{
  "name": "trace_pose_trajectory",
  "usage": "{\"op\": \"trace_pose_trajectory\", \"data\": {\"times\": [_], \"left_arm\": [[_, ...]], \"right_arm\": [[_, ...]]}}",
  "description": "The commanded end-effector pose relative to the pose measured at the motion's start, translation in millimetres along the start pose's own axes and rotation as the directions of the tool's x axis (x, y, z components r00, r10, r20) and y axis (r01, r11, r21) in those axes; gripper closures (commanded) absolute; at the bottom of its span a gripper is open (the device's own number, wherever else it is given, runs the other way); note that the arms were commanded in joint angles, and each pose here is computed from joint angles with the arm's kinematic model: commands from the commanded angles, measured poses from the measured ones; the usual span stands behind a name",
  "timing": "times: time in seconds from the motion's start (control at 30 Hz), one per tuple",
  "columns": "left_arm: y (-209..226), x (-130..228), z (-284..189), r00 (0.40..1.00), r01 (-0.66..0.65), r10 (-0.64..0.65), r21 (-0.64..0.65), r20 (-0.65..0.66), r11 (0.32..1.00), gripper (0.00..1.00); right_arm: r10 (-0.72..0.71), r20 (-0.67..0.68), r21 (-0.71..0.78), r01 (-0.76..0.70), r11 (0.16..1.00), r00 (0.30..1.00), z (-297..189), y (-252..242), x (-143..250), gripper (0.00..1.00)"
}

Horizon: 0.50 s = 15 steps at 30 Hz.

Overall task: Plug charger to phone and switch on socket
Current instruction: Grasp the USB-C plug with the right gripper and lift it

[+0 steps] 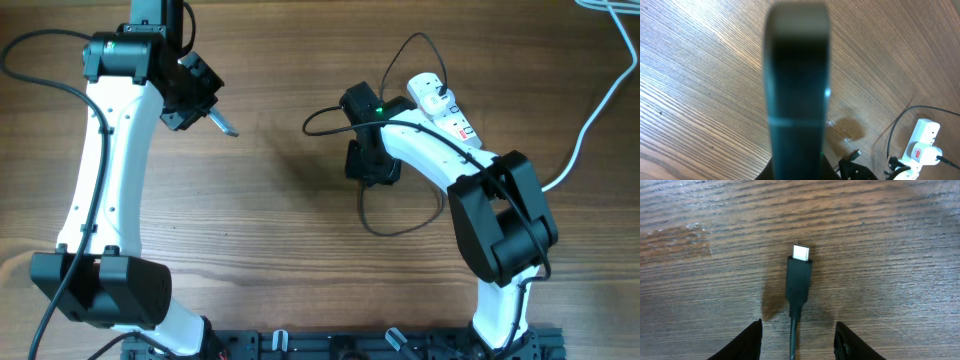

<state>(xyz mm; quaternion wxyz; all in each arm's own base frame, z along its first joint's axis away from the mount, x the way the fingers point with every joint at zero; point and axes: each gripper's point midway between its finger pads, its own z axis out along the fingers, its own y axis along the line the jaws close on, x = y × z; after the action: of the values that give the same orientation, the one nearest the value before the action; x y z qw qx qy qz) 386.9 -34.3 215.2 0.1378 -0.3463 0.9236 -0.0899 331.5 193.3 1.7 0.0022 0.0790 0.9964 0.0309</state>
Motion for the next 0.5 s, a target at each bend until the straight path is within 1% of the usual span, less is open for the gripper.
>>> {"op": "trace_pose_trajectory", "data": {"times": [0.0,0.17,0.23,0.43,0.47], "left_arm": [[-0.4,-1.7,0.5,1.000,0.014,-0.014,-0.004,0.012,1.000,0.96],[-0.8,-2.1,0.5,1.000,0.013,-0.013,-0.003,0.014,1.000,0.96],[-1.3,-2.6,0.5,1.000,0.013,-0.013,0.000,0.016,1.000,0.96],[-1.6,-2.9,0.5,1.000,0.013,-0.013,0.001,0.017,1.000,0.96],[-1.7,-2.9,0.5,1.000,0.013,-0.013,0.001,0.017,1.000,0.96]], "right_arm": [[0.004,-0.003,0.056,-0.004,0.998,1.000,11.6,-9.6,-0.1,0.53],[0.003,0.008,0.050,-0.004,0.999,1.000,13.5,-7.5,-3.0,0.53],[0.004,0.002,0.056,-0.004,0.998,1.000,14.5,-8.8,-1.4,0.57],[0.018,-0.034,0.069,-0.016,0.997,0.999,27.9,-11.0,3.7,0.57],[0.018,-0.039,0.074,-0.015,0.997,0.999,30.0,-11.8,4.6,0.59]]}}
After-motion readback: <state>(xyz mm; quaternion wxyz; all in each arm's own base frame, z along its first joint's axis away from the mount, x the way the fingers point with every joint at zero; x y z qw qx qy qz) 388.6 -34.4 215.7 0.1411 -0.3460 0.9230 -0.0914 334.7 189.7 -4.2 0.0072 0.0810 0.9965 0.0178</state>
